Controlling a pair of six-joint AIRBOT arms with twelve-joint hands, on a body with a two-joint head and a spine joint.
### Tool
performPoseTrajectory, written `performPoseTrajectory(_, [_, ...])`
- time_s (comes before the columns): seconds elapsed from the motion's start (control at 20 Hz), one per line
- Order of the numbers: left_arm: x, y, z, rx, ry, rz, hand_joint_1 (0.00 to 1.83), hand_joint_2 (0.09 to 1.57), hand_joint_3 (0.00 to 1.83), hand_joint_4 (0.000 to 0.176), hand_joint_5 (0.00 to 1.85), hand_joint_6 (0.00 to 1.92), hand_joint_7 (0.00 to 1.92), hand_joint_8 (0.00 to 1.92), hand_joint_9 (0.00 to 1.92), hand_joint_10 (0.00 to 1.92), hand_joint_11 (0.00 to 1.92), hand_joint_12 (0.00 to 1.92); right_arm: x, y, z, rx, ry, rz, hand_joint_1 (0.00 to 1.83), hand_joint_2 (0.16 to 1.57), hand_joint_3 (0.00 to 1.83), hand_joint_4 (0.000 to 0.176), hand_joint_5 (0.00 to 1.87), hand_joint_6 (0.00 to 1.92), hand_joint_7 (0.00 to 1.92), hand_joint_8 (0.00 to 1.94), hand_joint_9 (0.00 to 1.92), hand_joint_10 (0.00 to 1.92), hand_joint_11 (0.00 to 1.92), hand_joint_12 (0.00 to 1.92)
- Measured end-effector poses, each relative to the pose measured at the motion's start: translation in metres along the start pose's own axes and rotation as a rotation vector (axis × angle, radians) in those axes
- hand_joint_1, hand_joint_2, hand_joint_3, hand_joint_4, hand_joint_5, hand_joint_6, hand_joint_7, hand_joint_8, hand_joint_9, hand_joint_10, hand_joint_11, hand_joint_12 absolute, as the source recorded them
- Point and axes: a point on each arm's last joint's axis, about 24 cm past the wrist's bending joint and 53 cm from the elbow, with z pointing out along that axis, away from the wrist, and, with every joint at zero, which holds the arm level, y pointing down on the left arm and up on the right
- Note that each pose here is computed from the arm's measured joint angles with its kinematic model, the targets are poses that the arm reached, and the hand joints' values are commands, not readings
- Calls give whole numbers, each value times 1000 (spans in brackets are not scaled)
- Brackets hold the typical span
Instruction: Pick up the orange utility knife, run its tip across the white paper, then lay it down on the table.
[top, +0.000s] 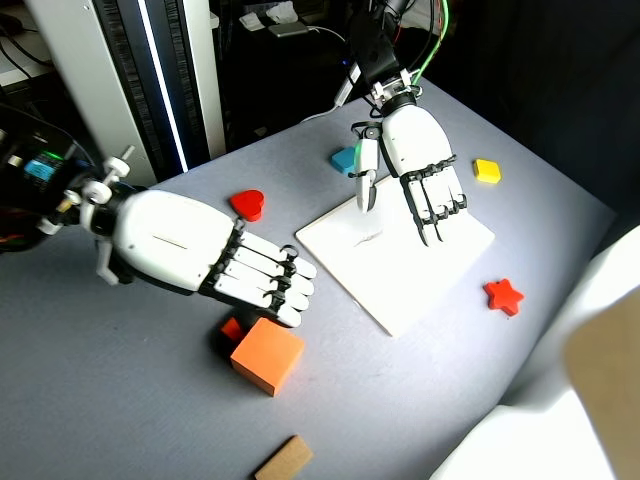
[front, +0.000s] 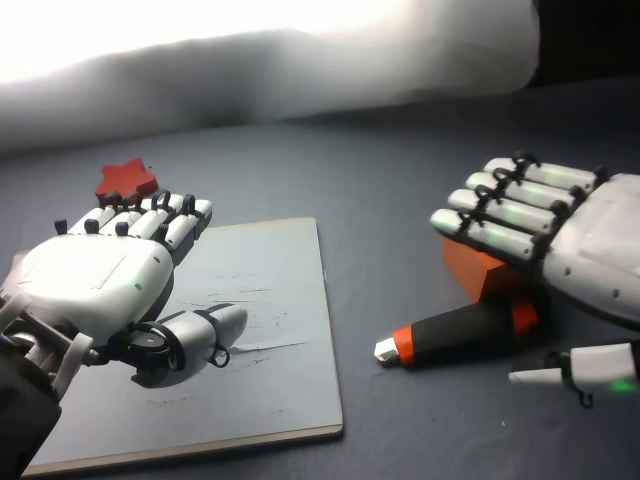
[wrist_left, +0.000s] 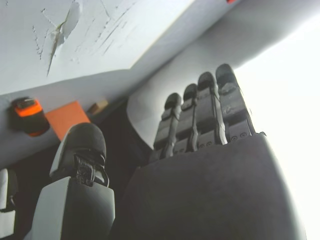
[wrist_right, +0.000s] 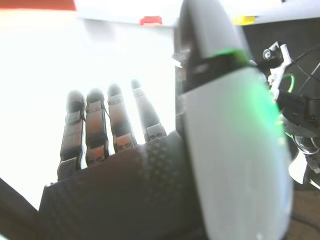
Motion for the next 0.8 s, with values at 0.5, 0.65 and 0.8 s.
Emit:
performPoseTrajectory(0.5, [-13, -35, 5, 70, -14, -48, 200, 1307, 0, 0, 537, 143, 656, 328, 467, 657, 47, 1483, -19, -9, -34, 74, 37, 135, 183, 1231, 5, 0, 844, 566, 941, 594, 744, 920, 278, 1575])
performPoseTrajectory(0.65, [-8, -50, 2, 101, 11, -69, 202, 1398, 13, 0, 878, 1623, 1016, 1742, 965, 1921, 847, 1921, -27, -8, -40, 78, 24, 174, 363, 1372, 11, 0, 1038, 1623, 1275, 1648, 1223, 1921, 1068, 1921])
performPoseTrajectory(0.8, [-10, -62, -1, 124, 8, -85, 286, 1456, 18, 0, 1035, 1854, 1201, 1883, 1247, 1921, 1214, 1921, -34, -14, -44, 93, 10, 195, 658, 1418, 20, 0, 1135, 1906, 1313, 1924, 1367, 1921, 1364, 1921])
